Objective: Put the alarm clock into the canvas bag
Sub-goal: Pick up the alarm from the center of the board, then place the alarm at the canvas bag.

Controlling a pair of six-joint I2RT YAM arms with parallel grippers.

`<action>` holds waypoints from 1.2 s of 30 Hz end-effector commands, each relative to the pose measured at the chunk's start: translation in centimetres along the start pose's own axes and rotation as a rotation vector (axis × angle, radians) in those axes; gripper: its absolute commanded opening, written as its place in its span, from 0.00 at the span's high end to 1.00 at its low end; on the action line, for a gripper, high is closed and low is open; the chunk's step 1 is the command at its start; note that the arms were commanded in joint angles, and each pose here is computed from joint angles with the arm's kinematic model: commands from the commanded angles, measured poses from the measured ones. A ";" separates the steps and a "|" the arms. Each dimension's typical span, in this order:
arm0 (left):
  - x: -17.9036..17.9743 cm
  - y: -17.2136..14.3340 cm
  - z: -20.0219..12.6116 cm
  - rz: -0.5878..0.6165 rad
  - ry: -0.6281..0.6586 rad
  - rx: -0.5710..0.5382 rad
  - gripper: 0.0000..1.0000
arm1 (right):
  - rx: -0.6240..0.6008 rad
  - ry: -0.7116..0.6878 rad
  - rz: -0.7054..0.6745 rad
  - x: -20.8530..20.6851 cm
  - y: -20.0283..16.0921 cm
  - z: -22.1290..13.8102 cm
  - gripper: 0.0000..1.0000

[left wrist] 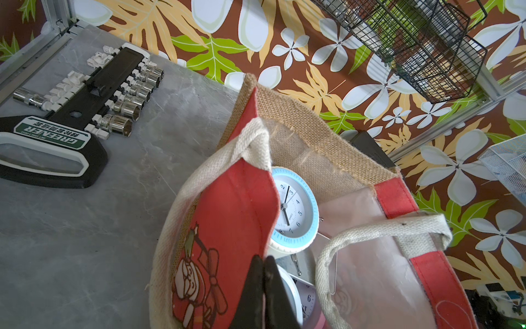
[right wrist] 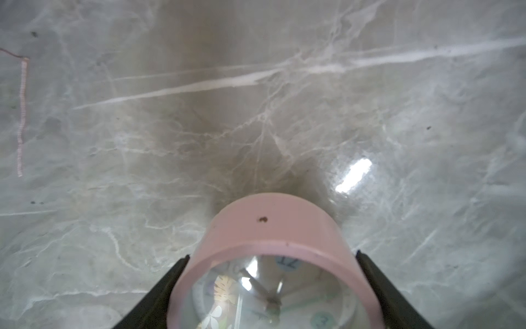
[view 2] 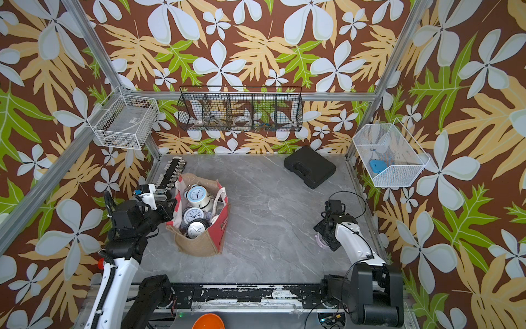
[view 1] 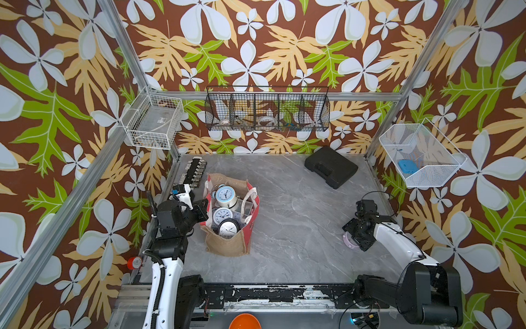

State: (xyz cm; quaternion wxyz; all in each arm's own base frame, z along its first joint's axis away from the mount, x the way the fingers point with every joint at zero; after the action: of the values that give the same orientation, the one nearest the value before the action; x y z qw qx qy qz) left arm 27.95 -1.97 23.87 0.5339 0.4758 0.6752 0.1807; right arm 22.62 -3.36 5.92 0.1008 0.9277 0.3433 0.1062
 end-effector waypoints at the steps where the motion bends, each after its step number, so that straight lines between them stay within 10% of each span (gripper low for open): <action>1: -0.2 0.1 0.0 0.007 -0.009 -0.002 1.00 | -0.056 0.044 -0.058 0.6 0.9 -1.3 0.29; 23: -0.1 0.0 0.1 0.003 -0.011 0.003 1.00 | -0.397 0.670 -0.494 14.1 4.7 -18.8 0.38; 36: -0.1 -0.1 0.2 0.002 -0.012 0.007 1.00 | -0.476 0.860 -0.812 25.2 -2.5 -28.1 0.40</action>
State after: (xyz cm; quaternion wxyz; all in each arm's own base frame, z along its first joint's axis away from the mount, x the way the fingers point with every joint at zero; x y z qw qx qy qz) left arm 28.04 -2.00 23.68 0.5322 0.4773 0.6763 0.1777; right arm 31.64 16.93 33.53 0.1645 0.5731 0.6464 0.4761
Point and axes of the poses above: each gripper's point midway between its finger pads, its own z axis out along the fingers, its own x axis along the line the jaws close on, y = z × x, the point moved 1 cm from there along -z, back along the fingers, and after that the axes turned 4 degrees about -z, right-handed, at the moved point
